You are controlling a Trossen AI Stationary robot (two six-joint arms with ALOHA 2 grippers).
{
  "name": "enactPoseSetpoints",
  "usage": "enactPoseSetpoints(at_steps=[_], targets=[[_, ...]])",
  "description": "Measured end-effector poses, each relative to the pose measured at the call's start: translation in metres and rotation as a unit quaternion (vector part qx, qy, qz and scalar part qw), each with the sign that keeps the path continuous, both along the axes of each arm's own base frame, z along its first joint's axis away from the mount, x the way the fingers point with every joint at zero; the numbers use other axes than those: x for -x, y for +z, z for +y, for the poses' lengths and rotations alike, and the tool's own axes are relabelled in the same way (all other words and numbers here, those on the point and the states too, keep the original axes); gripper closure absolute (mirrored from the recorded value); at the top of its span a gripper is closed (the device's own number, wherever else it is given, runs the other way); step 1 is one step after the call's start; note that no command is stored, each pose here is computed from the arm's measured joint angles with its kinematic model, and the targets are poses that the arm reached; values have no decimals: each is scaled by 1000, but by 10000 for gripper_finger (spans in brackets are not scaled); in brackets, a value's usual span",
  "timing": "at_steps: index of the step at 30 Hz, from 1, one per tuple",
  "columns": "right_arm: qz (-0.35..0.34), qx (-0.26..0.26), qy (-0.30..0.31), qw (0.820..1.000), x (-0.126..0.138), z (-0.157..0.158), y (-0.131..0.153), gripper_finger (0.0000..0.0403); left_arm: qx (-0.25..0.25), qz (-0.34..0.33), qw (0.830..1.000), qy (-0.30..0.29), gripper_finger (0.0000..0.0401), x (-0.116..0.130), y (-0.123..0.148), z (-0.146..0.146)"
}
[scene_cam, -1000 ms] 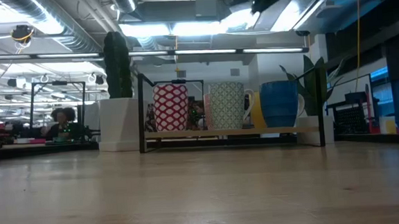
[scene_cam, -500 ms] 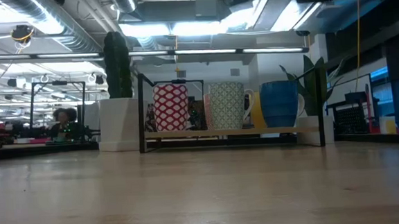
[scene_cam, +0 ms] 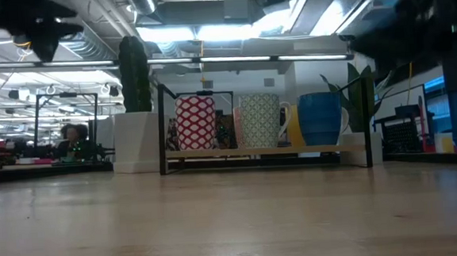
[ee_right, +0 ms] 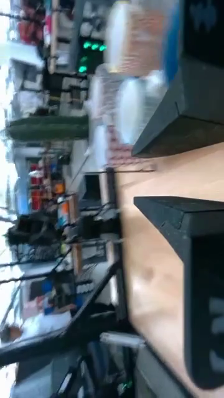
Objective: Place coffee mugs
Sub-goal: Return to Home Position
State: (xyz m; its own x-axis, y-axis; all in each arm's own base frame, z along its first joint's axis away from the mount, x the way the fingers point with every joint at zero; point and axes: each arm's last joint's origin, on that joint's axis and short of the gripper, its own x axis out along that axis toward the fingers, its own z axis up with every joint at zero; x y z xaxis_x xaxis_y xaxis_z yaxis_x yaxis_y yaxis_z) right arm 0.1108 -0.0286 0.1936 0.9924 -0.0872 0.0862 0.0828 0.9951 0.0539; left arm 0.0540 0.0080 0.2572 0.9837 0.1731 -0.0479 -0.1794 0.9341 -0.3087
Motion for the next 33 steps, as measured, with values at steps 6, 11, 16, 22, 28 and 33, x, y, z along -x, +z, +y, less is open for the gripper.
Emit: enactPoseSetpoints(at_steps=[6, 11, 16, 22, 28, 33], targets=[[51, 0, -43, 998, -7, 17, -26, 306, 15, 25, 999, -12, 272, -10, -26, 0], [44, 25, -41, 998, -7, 27, -23, 306, 27, 49, 998, -11, 272, -15, -42, 1], [44, 25, -46, 998, -7, 28, -23, 306, 27, 48, 998, -11, 272, -16, -42, 1], [-73, 3, -39, 997, -3, 28, 10, 306, 12, 30, 999, -25, 272, -11, -29, 0], [-54, 109, -15, 992, 16, 29, 47, 306, 13, 39, 998, -37, 272, -9, -28, -1], [41, 116, -43, 991, 23, 27, 25, 306, 36, 85, 995, -43, 272, -12, -44, -2]])
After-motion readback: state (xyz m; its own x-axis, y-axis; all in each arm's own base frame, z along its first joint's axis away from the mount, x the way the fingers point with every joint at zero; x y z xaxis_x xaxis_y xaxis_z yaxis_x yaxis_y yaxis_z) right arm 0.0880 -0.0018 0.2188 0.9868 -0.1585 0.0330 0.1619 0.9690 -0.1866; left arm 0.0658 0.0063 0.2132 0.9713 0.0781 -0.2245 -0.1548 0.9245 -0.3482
